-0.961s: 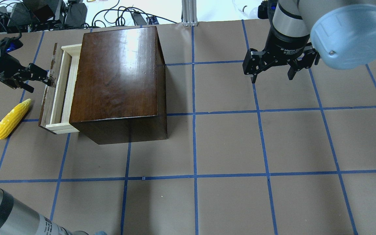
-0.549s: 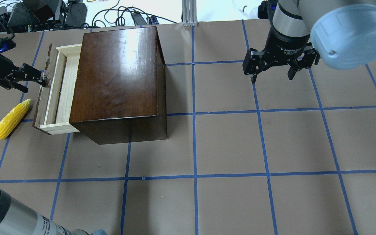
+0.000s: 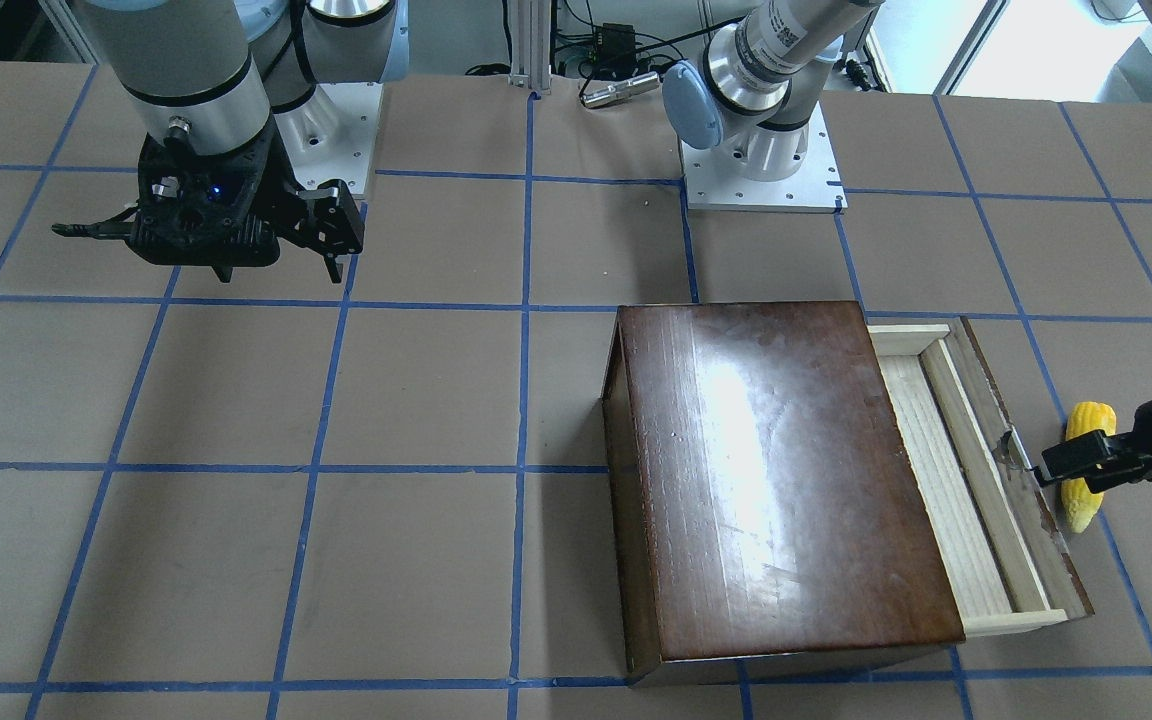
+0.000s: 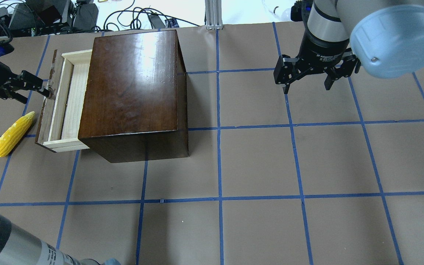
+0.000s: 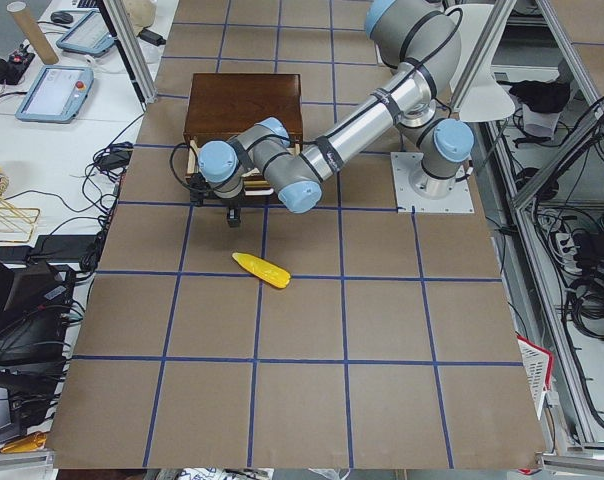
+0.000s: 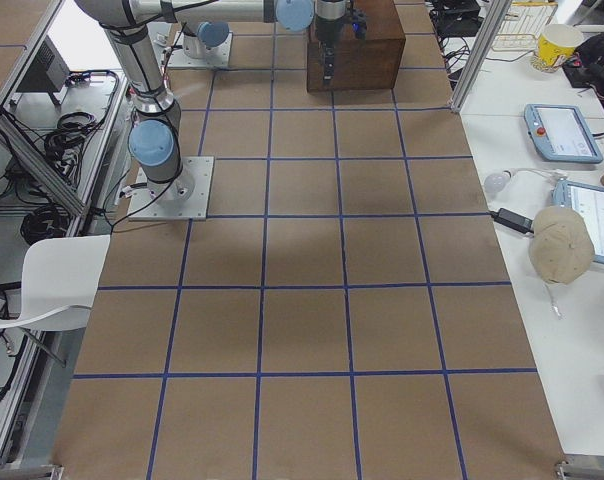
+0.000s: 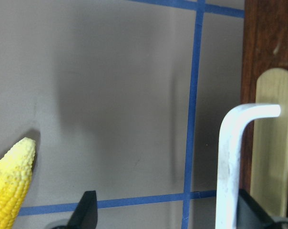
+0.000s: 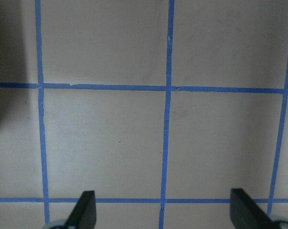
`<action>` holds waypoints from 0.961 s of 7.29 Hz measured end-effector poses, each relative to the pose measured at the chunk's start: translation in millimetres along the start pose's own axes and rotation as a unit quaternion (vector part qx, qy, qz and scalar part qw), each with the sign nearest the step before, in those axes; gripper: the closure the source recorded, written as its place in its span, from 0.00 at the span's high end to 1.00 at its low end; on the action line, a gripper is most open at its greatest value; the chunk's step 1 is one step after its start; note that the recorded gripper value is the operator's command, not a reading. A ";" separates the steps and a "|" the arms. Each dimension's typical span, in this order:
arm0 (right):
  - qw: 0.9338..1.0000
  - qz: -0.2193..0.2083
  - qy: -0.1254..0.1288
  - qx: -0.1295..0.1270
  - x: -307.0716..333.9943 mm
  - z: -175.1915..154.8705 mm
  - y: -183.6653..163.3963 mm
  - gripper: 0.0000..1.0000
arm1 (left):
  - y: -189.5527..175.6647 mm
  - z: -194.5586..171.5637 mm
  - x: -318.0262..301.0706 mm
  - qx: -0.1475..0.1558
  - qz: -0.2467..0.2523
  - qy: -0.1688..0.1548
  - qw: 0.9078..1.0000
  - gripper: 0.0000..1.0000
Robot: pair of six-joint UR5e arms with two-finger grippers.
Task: Open drawer and put corn inside
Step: 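Release the handle and lower the left gripper to the corn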
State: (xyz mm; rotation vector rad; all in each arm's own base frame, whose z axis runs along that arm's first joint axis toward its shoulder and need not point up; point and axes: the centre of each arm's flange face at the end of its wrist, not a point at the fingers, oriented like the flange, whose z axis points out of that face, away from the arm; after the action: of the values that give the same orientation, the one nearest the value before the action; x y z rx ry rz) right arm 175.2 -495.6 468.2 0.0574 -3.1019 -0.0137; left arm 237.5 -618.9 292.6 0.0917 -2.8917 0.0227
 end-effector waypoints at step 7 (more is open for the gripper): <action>1.000 0.000 0.000 0.000 0.0 0.0 0.0 1.00 | 13.4 -1.6 -84.1 -0.050 0.164 -0.100 0.980 1.00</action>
State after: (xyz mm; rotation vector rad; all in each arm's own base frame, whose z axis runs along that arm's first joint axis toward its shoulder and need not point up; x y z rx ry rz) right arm 175.3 -495.6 468.2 0.0575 -3.1020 -0.0136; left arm 318.4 -600.5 273.3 -0.4257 -3.0665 -0.0779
